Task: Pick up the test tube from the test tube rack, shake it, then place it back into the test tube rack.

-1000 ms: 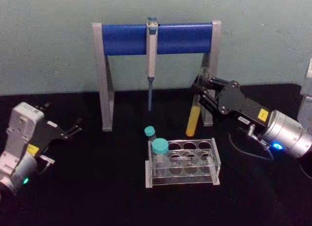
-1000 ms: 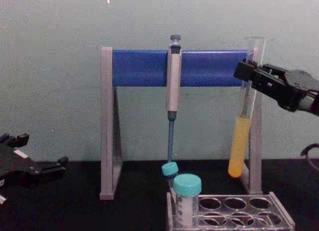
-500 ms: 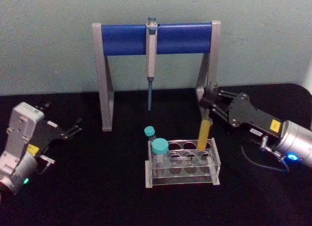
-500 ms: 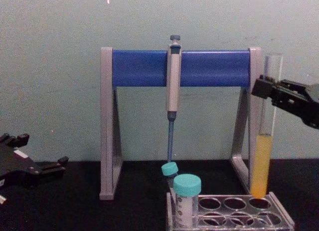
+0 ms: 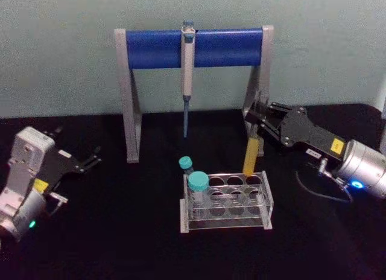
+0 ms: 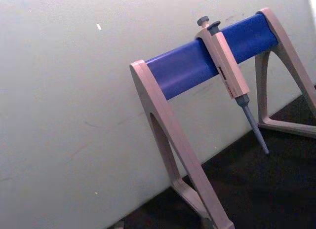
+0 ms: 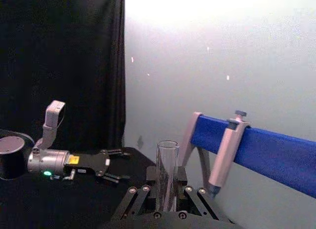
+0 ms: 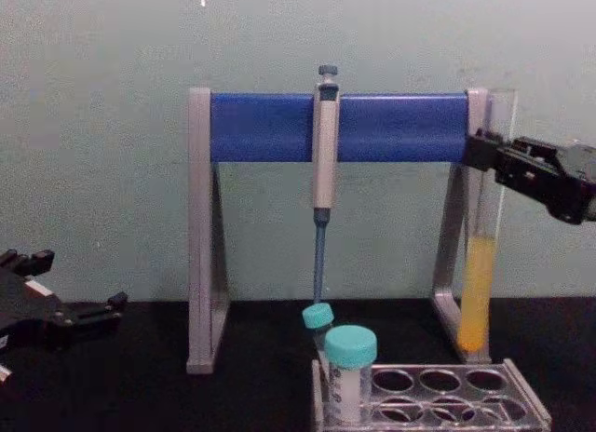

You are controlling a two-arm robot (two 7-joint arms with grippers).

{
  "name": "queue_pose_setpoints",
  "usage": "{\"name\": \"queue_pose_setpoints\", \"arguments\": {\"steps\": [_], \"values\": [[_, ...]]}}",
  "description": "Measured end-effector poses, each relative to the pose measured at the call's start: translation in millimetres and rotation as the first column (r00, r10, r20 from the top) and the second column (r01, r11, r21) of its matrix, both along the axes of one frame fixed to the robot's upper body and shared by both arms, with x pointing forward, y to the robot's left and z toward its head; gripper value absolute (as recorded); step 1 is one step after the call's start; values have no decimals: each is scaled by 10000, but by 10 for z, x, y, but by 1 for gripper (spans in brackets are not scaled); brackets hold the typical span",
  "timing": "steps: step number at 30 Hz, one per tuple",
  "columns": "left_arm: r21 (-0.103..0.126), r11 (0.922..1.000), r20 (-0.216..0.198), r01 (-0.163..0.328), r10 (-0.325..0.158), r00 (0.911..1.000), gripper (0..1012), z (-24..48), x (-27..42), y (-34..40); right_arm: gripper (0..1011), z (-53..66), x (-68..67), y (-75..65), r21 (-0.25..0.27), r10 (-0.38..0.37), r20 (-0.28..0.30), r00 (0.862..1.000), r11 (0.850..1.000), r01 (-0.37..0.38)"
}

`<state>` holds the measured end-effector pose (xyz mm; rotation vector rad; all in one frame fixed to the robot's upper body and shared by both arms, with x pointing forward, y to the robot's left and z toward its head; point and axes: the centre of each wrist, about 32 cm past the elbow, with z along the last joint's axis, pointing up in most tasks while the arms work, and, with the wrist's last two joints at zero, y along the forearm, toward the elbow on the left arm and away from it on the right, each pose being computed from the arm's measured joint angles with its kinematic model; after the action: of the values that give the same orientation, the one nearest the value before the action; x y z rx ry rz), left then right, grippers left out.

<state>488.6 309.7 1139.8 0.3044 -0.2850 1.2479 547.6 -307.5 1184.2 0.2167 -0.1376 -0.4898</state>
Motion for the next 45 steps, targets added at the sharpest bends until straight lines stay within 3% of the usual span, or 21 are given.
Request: {"name": "queue_pose_setpoints", "arguments": {"steps": [12,18,26,36,45], "values": [[0,10000,-1,0,0,10000,1001,0,0,0,232,-23,17,112,152,717,-67,9974,9973,-716],[0,10000,0,1,-1,10000,1001,0,0,0,232,-34,-69,68,68,861,-190,9961,9963,-860],[0,10000,0,0,0,10000,1001,0,0,0,230,-18,-146,-64,-4,361,-194,9992,9993,-362],[0,10000,0,0,0,10000,1001,0,0,0,232,-9,-11,-75,74,-85,-29,10000,9999,86],[0,10000,0,0,0,10000,1001,0,0,0,232,-11,67,9,231,224,13,9997,9995,-224]]}}
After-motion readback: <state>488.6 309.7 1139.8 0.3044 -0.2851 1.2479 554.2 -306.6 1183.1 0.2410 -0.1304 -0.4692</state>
